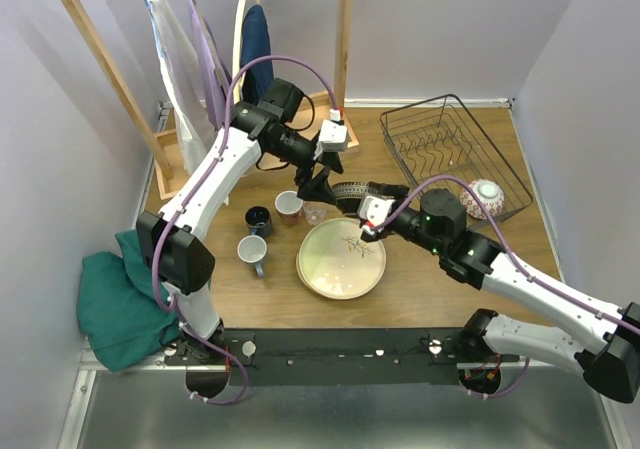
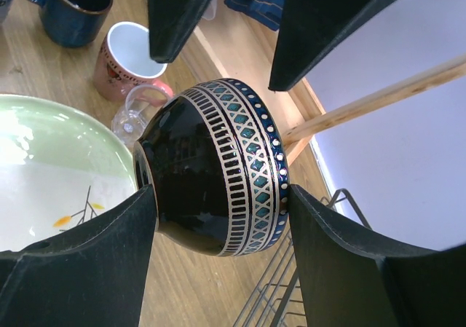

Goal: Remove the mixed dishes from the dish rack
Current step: Pick up the bowl from the dish rack, then place the bowl at the center of the board.

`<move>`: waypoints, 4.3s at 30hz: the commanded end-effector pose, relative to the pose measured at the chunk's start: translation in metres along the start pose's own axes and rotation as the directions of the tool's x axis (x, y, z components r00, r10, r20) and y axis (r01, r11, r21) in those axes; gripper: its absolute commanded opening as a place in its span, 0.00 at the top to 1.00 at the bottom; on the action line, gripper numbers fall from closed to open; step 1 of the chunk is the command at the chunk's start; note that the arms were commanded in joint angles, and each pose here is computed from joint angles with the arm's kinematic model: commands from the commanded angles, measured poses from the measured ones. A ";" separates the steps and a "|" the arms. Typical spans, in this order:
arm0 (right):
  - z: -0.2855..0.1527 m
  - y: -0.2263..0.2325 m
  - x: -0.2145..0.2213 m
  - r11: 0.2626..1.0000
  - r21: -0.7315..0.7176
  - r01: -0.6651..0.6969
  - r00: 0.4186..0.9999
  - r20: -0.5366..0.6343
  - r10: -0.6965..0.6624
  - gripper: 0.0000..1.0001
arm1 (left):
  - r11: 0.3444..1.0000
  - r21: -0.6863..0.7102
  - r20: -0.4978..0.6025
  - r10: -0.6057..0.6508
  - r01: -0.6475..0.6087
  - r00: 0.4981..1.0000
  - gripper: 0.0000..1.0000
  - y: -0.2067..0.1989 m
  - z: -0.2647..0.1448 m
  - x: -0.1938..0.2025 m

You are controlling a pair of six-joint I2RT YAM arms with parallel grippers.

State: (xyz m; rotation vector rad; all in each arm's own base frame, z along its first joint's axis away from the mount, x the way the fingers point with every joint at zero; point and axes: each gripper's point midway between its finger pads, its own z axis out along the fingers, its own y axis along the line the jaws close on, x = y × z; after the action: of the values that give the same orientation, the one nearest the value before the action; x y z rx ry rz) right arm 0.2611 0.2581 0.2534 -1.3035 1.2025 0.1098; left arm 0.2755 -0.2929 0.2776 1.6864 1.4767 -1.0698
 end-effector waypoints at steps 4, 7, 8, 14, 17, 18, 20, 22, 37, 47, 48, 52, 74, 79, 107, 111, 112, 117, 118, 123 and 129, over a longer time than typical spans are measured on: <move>-0.007 -0.003 -0.021 0.999 0.012 0.050 0.995 0.090 -0.051 0.60 | 0.980 0.181 0.061 -0.091 0.079 0.994 0.20 -0.020 0.011 0.000; -0.006 -0.001 -0.021 0.998 0.011 0.055 0.994 0.092 -0.056 0.60 | 0.973 0.211 0.074 -0.114 0.096 0.991 0.24 -0.022 0.014 0.002; -0.006 -0.001 -0.021 0.998 0.011 0.057 0.994 0.092 -0.058 0.60 | 0.971 0.217 0.075 -0.118 0.099 0.990 0.25 -0.022 0.015 0.003; -0.005 0.000 -0.021 0.997 0.015 0.072 0.993 0.097 -0.073 0.60 | 0.953 0.268 0.074 -0.169 0.144 0.983 0.34 -0.027 0.022 0.010; -0.004 0.002 -0.020 0.997 0.012 0.081 0.992 0.095 -0.082 0.60 | 0.943 0.291 0.077 -0.192 0.162 0.978 0.43 -0.030 0.025 0.012; -0.004 0.004 -0.020 0.996 0.010 0.085 0.992 0.097 -0.086 0.60 | 0.941 0.294 0.077 -0.196 0.166 0.978 0.46 -0.029 0.025 0.013; -0.004 0.005 -0.020 0.996 0.009 0.090 0.991 0.097 -0.090 0.60 | 0.937 0.302 0.073 -0.210 0.179 0.975 0.49 -0.030 0.028 0.017; -0.004 0.007 -0.021 0.995 0.005 0.096 0.990 0.102 -0.096 0.60 | 0.931 0.313 0.079 -0.223 0.188 0.972 0.53 -0.031 0.030 0.016; -0.002 -0.002 -0.011 0.982 0.097 0.163 0.982 0.077 -0.171 0.60 | 0.864 0.382 0.072 -0.383 0.329 0.921 0.66 -0.039 0.041 0.020; 0.006 -0.010 -0.014 0.972 0.130 0.195 0.975 0.079 -0.206 0.61 | 0.826 0.408 0.039 -0.442 0.390 0.896 0.53 -0.045 0.049 0.026; 0.006 -0.010 -0.015 0.971 0.130 0.198 0.974 0.081 -0.210 0.61 | 0.822 0.410 0.036 -0.447 0.394 0.894 0.56 -0.045 0.049 0.026; 0.007 -0.012 -0.012 0.966 0.139 0.217 0.972 0.065 -0.227 0.61 | 0.809 0.415 0.026 -0.468 0.416 0.883 0.76 -0.046 0.051 0.028; -0.021 -0.009 0.030 0.985 0.159 0.070 0.990 -0.135 -0.048 0.28 | 0.834 0.427 0.106 -0.431 0.350 0.896 1.00 -0.044 0.043 0.000; -0.031 -0.004 0.041 0.986 0.164 0.024 0.984 -0.176 0.006 0.09 | 0.837 0.419 0.097 -0.426 0.351 0.900 1.00 -0.043 0.042 0.000; -0.048 -0.052 0.111 0.622 0.669 -0.408 0.651 -0.264 0.711 0.00 | 0.828 -0.317 0.088 -0.460 0.463 0.884 1.00 0.090 0.059 0.017; -0.057 -0.064 0.122 0.537 0.738 -0.408 0.605 -0.222 0.765 0.00 | 0.768 -0.474 0.043 -0.468 0.430 0.883 1.00 0.114 0.068 0.034; -0.062 -0.069 0.129 0.512 0.759 -0.401 0.586 -0.217 0.781 0.00 | 0.750 -0.507 0.044 -0.469 0.425 0.882 1.00 0.121 0.067 0.033; -0.072 -0.070 0.144 0.439 0.814 -0.380 0.527 -0.199 0.826 0.00 | 0.646 -0.665 -0.007 -0.506 0.374 0.863 1.00 0.155 0.081 0.062; -0.074 -0.069 0.145 0.432 0.820 -0.375 0.517 -0.201 0.832 0.00 | 0.639 -0.679 -0.004 -0.496 0.362 0.868 1.00 0.160 0.082 0.059; -0.074 -0.067 0.142 0.391 0.823 -0.411 0.488 -0.164 0.857 0.00 | 0.586 -0.724 -0.004 -0.531 0.364 0.847 1.00 0.184 0.102 0.086; -0.075 -0.062 0.139 0.370 0.814 -0.448 0.461 -0.145 0.876 0.00 | 0.534 -0.770 -0.023 -0.571 0.349 0.821 1.00 0.198 0.115 0.122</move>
State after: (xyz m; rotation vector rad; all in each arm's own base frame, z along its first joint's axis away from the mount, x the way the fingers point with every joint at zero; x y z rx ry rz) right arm 0.3223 0.1054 0.2001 -0.0725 2.0430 -0.1677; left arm 0.4305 -0.3699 0.1017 0.9541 2.2882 -0.4257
